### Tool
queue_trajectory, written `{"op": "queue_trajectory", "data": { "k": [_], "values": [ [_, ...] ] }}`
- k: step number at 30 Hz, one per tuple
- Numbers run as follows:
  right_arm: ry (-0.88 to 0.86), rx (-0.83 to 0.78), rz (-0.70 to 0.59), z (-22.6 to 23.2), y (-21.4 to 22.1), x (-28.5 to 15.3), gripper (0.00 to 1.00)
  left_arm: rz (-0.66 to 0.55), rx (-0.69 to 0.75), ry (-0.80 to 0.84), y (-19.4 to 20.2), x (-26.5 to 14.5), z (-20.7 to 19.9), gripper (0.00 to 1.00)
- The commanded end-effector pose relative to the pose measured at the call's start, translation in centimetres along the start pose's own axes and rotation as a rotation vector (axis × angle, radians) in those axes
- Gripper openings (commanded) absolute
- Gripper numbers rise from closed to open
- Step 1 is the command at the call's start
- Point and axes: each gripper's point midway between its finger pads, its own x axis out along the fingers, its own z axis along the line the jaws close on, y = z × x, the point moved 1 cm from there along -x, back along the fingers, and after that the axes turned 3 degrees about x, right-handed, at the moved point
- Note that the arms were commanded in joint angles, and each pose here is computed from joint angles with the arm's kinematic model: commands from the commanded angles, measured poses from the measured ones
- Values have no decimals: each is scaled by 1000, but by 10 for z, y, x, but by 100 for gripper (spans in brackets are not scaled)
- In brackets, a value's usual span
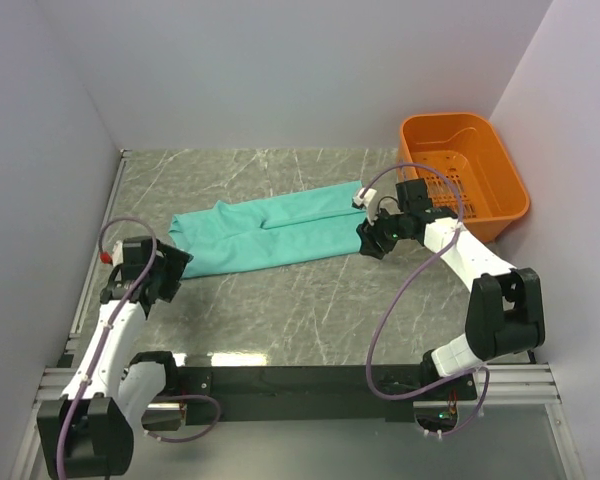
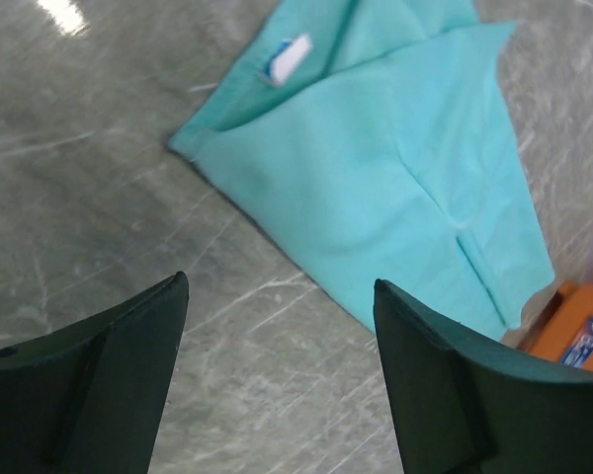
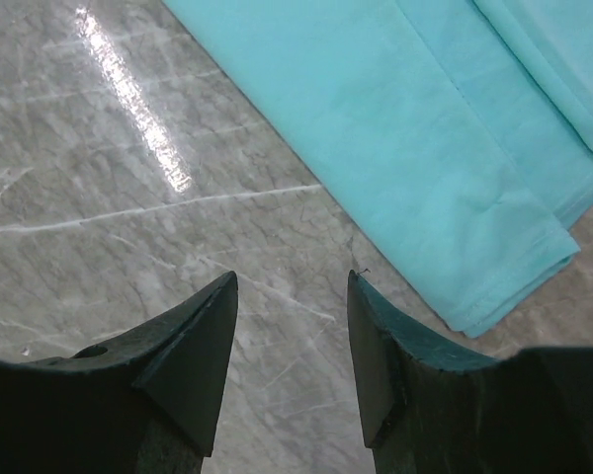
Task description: Fold and stack the t-shirts
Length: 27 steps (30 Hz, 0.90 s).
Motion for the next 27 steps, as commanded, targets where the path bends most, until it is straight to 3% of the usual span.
{"op": "queue_trajectory", "data": {
  "k": [1,14,21,27],
  "values": [
    [11,-33,-80,-1,-24,-9,55,-22,-205,-61,2,13,11,80],
    [3,-24,-94,-1,-20,-12,55,30,-277,-125,9,69,14,77],
    [-2,-22,-101,-1,-20,-15,55,58,-271,-212,13,84,44,56],
    [-8,-25,-111,0,-23,-18,55,18,-251,-196,-11,89,58,36]
  ]
}}
